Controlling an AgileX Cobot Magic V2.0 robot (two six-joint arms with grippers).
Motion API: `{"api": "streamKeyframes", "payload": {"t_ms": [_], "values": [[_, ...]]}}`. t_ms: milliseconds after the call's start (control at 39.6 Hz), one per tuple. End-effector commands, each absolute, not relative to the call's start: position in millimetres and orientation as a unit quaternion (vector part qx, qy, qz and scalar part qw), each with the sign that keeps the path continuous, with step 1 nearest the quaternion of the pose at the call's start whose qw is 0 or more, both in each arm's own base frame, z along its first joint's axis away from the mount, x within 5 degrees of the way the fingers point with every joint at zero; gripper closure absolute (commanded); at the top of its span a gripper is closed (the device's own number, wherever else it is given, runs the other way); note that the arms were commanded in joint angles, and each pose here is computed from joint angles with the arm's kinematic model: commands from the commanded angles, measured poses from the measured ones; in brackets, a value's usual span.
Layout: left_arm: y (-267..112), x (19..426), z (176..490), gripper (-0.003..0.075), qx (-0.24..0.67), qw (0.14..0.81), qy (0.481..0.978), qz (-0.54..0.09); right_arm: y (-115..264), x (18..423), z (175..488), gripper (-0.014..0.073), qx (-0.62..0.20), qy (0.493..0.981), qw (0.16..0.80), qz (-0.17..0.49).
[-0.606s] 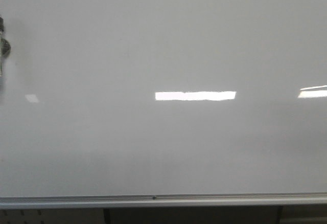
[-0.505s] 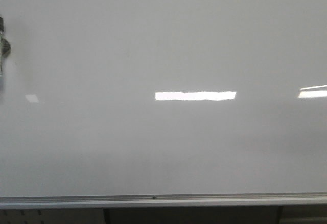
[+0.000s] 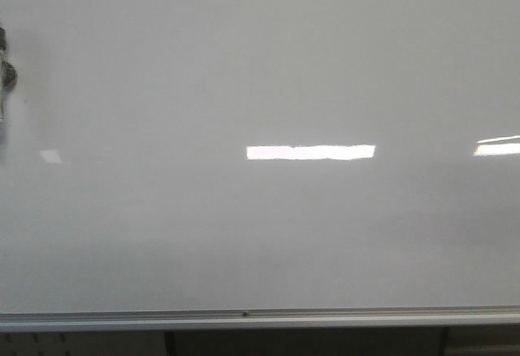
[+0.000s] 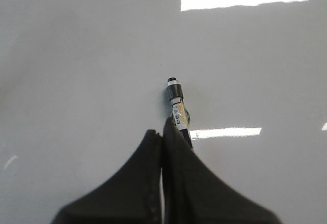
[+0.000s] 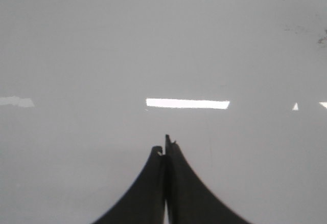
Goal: Write number 2 on whiteboard
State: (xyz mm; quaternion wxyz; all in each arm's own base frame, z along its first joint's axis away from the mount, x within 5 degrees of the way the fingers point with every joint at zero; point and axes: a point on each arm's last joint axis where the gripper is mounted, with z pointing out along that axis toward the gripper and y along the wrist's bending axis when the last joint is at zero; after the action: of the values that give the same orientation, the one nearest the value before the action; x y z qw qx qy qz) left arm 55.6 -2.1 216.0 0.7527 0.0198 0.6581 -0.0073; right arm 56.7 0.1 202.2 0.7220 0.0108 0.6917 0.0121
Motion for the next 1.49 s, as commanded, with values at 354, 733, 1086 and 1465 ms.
{"api": "streamKeyframes", "payload": {"t_ms": [354,733,1086,1465], "values": [[-1,54,217,0.0740,0.013,0.779,0.627,-0.007,0,55,211,0.0664,0.004,0.652,0.758,0.005],[-1,51,226,0.0740,0.005,0.810,0.586,-0.011,-1,54,215,0.0664,0.023,0.640,0.768,0.024],[3,42,262,0.0739,-0.055,0.842,0.532,-0.071,-1,44,269,0.0664,0.048,0.595,0.800,0.058],[0,7,354,0.0739,-0.019,0.866,0.495,-0.062,3,50,374,0.0664,0.020,0.658,0.751,0.048]]}}
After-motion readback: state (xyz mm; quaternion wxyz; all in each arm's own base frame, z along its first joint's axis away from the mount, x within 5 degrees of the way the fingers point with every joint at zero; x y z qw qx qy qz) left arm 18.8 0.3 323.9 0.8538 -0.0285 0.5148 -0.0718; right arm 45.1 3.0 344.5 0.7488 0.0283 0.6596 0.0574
